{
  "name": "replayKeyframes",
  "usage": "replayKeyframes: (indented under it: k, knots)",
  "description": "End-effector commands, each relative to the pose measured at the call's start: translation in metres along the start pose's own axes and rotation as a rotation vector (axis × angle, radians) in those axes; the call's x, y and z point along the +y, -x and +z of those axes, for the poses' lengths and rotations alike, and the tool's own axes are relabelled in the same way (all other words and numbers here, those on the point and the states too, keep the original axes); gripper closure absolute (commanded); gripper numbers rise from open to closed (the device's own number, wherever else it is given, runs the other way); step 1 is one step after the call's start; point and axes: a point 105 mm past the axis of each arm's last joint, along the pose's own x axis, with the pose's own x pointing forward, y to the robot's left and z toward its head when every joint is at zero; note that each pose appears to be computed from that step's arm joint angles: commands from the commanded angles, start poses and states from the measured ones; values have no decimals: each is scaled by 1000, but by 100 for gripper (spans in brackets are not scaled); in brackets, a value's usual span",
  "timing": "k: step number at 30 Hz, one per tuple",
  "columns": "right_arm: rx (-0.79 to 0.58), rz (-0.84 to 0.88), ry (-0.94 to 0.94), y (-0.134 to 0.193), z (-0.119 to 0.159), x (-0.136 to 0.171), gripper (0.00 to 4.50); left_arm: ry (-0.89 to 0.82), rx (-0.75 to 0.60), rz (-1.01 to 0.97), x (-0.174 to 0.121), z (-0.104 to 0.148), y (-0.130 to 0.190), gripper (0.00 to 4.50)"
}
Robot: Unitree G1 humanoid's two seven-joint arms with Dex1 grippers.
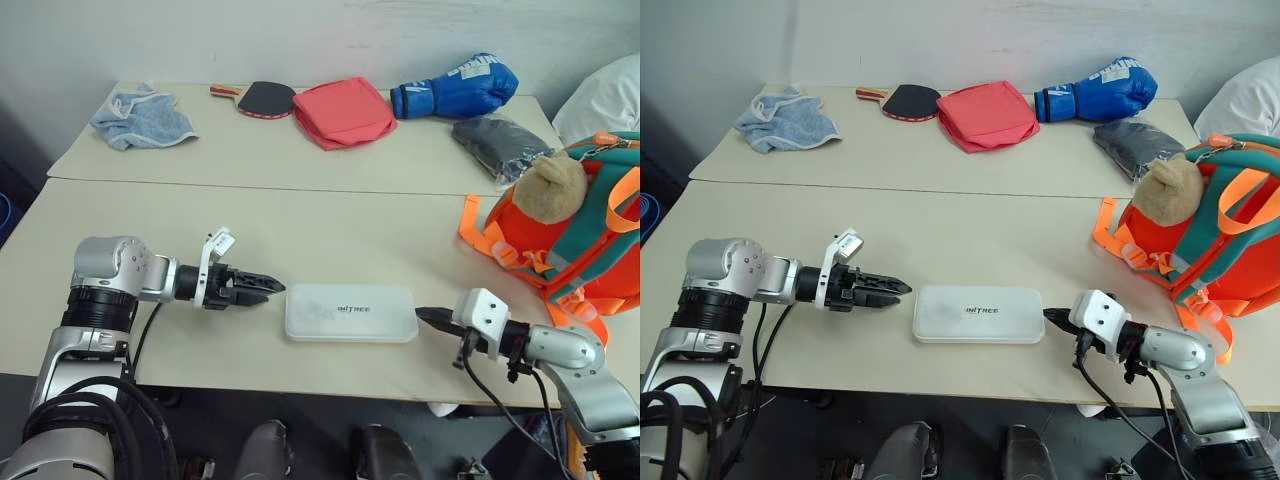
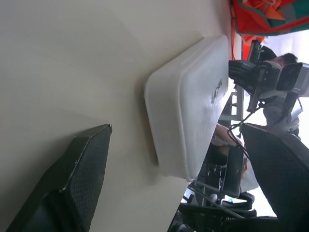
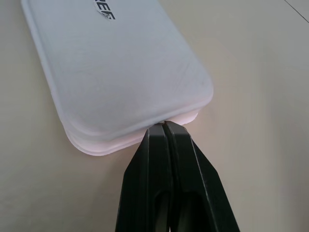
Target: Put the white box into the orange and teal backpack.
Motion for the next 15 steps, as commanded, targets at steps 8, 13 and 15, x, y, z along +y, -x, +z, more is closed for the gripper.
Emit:
replayKeyframes:
  k: [8,13,15]
  knots:
    - [-66,12,31,-16,19,1,450,75,25,-126,-11,-9,-37,3]
    - [-79,37,12,-16,20,8,450,100,-15,-178,-18,-3,-46,20]
    - [-80,44,8,-16,19,11,450,100,6,-202,-22,-6,-50,65]
